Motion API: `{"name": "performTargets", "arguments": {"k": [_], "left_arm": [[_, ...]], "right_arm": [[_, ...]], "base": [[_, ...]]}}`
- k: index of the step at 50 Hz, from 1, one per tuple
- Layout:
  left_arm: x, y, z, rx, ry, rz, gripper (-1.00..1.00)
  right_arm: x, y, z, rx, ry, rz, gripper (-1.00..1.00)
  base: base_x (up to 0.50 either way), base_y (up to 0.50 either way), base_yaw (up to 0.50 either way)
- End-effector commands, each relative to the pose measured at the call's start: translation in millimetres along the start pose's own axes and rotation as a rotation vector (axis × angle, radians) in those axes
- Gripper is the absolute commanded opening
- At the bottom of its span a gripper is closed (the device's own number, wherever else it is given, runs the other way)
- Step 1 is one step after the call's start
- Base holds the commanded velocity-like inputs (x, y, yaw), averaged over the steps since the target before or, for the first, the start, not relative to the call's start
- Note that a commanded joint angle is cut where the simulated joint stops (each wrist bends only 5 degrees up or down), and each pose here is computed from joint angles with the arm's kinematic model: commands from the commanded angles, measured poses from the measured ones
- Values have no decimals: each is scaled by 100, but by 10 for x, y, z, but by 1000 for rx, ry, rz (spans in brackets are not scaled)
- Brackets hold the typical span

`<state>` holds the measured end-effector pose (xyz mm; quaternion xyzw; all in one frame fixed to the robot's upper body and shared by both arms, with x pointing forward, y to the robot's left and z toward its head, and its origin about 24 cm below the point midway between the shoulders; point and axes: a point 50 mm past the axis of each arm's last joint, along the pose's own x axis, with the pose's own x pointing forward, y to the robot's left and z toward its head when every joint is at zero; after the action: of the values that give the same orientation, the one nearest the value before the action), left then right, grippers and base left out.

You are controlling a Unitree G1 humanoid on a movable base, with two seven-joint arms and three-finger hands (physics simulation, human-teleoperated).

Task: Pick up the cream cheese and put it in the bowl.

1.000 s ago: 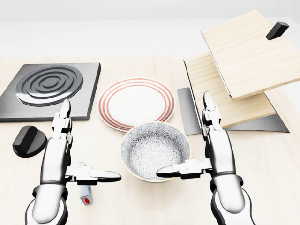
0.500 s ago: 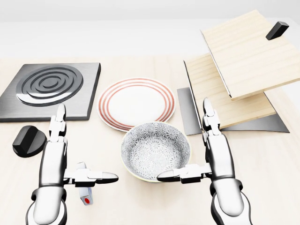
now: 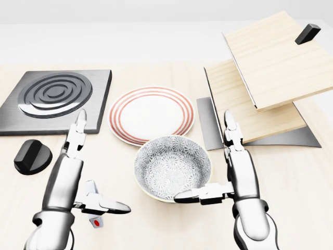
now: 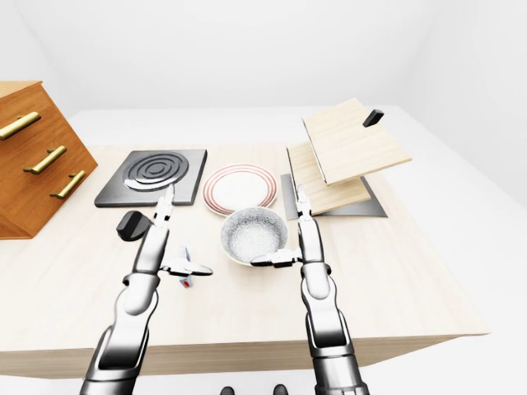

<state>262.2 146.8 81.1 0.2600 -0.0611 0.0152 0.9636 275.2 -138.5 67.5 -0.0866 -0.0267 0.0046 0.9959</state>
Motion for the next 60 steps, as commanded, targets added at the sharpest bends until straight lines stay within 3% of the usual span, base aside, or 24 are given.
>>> {"name": "performTargets", "arguments": {"k": [1, 7, 9, 14, 26, 36, 46, 60], "left_arm": [[-111, 69, 314, 331, -118, -94, 100], [-66, 140, 298, 486, -80, -151, 100], [-63, 142, 288, 501, -69, -160, 100], [-146, 76, 193, 641, 7, -291, 100], [-123, 146, 217, 808, 92, -322, 100], [-25, 89, 125, 887, 142, -357, 100], [-34, -42, -61, 966, 196, -405, 100], [-39, -119, -156, 990, 207, -426, 100]], "right_arm": [[20, -4, 34, 6, -13, 2, 100], [25, 9, 24, 4, -8, 5, 100], [28, 10, 20, 4, -7, 5, 100], [35, 22, 4, 2, 1, 7, 100], [38, 28, -14, 0, 9, 9, 100], [42, 34, -23, -1, 13, 10, 100], [46, 42, -32, -2, 17, 12, 100], [44, 48, -39, -4, 20, 11, 100]], "base": [[0, 0, 0], [0, 0, 0], [0, 0, 0], [0, 0, 0], [0, 0, 0], [0, 0, 0], [0, 0, 0], [0, 0, 0]]}}
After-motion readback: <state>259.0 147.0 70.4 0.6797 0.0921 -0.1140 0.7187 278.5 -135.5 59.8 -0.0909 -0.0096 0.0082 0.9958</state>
